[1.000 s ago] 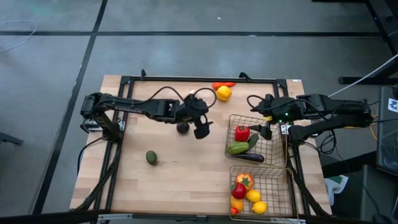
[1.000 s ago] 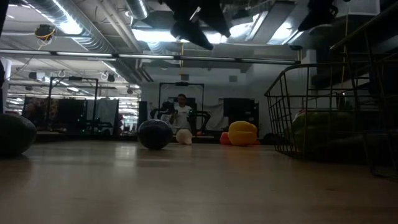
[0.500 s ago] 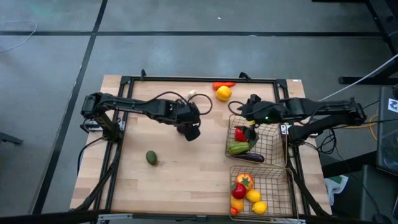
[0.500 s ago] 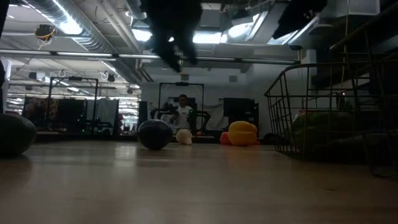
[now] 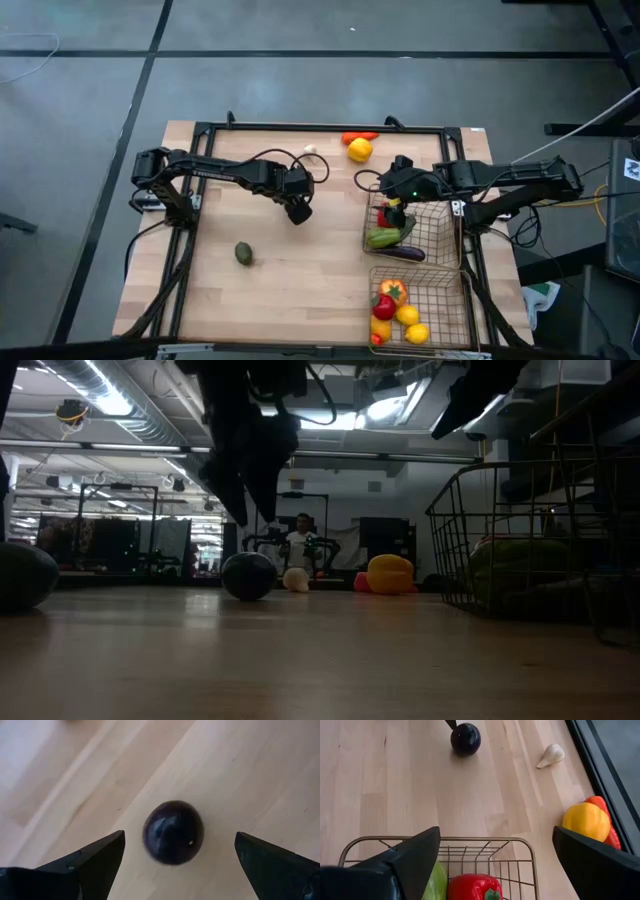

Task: Sort produce into baskets
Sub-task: Put the plum into the top wire basket

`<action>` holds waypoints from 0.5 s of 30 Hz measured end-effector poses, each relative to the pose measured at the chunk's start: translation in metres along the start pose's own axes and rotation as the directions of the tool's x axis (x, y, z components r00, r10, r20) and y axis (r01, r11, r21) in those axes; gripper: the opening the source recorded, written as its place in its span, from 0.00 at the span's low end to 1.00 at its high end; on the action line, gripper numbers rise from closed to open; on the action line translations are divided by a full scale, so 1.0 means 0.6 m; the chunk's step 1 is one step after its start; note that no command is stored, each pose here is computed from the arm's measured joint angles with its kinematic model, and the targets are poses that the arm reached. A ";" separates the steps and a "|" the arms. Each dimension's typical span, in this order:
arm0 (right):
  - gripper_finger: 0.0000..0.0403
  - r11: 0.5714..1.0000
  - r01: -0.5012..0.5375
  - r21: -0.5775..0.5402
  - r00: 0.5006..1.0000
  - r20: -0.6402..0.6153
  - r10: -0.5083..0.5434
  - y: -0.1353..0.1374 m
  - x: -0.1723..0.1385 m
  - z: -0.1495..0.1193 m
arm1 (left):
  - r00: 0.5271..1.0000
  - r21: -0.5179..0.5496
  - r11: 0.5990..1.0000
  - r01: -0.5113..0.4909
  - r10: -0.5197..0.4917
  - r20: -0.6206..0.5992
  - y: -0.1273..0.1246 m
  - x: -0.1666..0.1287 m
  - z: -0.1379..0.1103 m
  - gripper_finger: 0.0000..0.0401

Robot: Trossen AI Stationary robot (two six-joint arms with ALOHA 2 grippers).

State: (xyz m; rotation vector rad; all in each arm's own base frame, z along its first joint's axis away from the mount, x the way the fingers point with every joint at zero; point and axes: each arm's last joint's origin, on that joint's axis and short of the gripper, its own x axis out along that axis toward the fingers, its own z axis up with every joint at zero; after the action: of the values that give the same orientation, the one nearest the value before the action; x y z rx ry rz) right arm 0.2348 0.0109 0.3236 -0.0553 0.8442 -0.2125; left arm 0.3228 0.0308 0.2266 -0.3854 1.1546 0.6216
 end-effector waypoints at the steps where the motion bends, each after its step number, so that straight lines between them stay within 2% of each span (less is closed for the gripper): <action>1: 0.95 1.000 -0.001 -0.001 1.000 -0.002 0.001 0.000 0.000 0.000 | 1.000 -0.004 1.000 0.012 -0.012 -0.004 0.002 0.006 -0.001 0.93; 8: 0.95 1.000 -0.002 0.000 1.000 -0.001 0.002 0.000 0.000 0.000 | 0.997 -0.039 0.998 0.048 -0.050 -0.053 0.023 0.042 -0.015 0.93; 15: 0.95 1.000 -0.003 0.000 1.000 0.000 0.003 0.000 0.000 0.000 | 0.993 -0.063 0.991 0.115 -0.117 -0.020 0.027 0.071 -0.026 0.93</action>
State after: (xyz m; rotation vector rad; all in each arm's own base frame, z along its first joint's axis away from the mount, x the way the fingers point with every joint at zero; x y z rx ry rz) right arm 0.2348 0.0109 0.3236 -0.0543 0.8447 -0.2101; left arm 0.3126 0.0449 0.1819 -0.5105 1.1293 0.5527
